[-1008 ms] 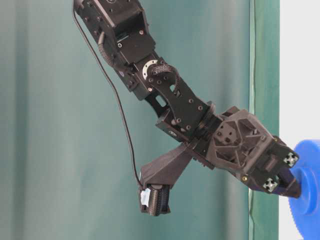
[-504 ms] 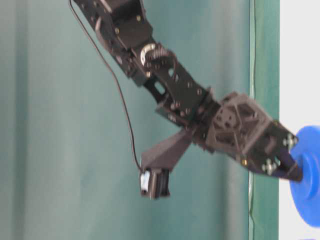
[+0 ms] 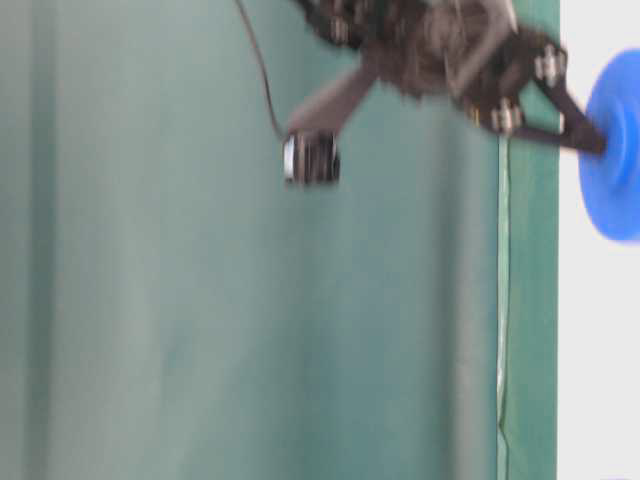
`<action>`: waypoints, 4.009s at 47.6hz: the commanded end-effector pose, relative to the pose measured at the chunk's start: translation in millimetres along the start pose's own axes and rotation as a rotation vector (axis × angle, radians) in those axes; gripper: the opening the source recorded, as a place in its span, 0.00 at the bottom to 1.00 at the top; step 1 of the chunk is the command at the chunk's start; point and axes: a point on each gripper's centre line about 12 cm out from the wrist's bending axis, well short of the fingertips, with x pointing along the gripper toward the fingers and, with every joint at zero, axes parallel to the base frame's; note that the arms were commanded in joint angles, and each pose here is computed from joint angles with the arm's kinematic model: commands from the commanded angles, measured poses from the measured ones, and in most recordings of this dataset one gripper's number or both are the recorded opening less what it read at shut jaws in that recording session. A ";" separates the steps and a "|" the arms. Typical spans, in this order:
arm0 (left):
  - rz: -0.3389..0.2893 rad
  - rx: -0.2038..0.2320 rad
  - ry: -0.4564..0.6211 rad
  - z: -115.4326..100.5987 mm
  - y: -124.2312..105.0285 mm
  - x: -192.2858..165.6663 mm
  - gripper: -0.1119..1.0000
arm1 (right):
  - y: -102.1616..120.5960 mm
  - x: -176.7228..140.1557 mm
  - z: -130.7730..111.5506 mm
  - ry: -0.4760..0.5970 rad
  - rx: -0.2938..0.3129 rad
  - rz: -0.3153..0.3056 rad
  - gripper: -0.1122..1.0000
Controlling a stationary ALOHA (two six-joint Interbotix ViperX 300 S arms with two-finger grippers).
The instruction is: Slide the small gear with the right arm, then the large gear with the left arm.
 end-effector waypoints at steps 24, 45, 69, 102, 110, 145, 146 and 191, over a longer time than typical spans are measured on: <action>0.004 -0.005 -0.054 15.2 0.8 1.4 0.10 | -89.8 -32.8 -120.9 0.286 0.310 -0.372 0.55; 0.004 -0.005 -0.049 14.6 0.8 1.4 0.11 | -102.6 -54.1 -130.8 0.275 0.413 -0.446 0.55; 0.003 -0.005 -0.037 13.2 0.7 1.5 0.11 | -96.2 -58.9 -115.0 0.222 0.404 -0.412 0.55; 0.002 -0.005 -0.015 9.7 0.6 4.6 0.11 | -78.2 -114.0 -37.9 -0.159 0.243 -0.289 0.55; 0.002 -0.003 -0.009 8.6 0.6 5.9 0.10 | -78.7 -137.6 -22.3 -0.227 0.220 -0.317 0.55; 0.000 -0.003 0.046 1.1 0.3 7.5 0.11 | -70.7 -175.5 5.0 -0.403 0.103 -0.247 0.55; 0.001 -0.005 0.061 -1.1 0.5 8.4 0.10 | -71.0 -175.1 4.3 -0.403 0.102 -0.247 0.55; 0.077 -0.179 0.543 -65.8 11.8 35.9 0.11 | -69.9 -171.1 3.1 -0.400 0.094 -0.237 0.55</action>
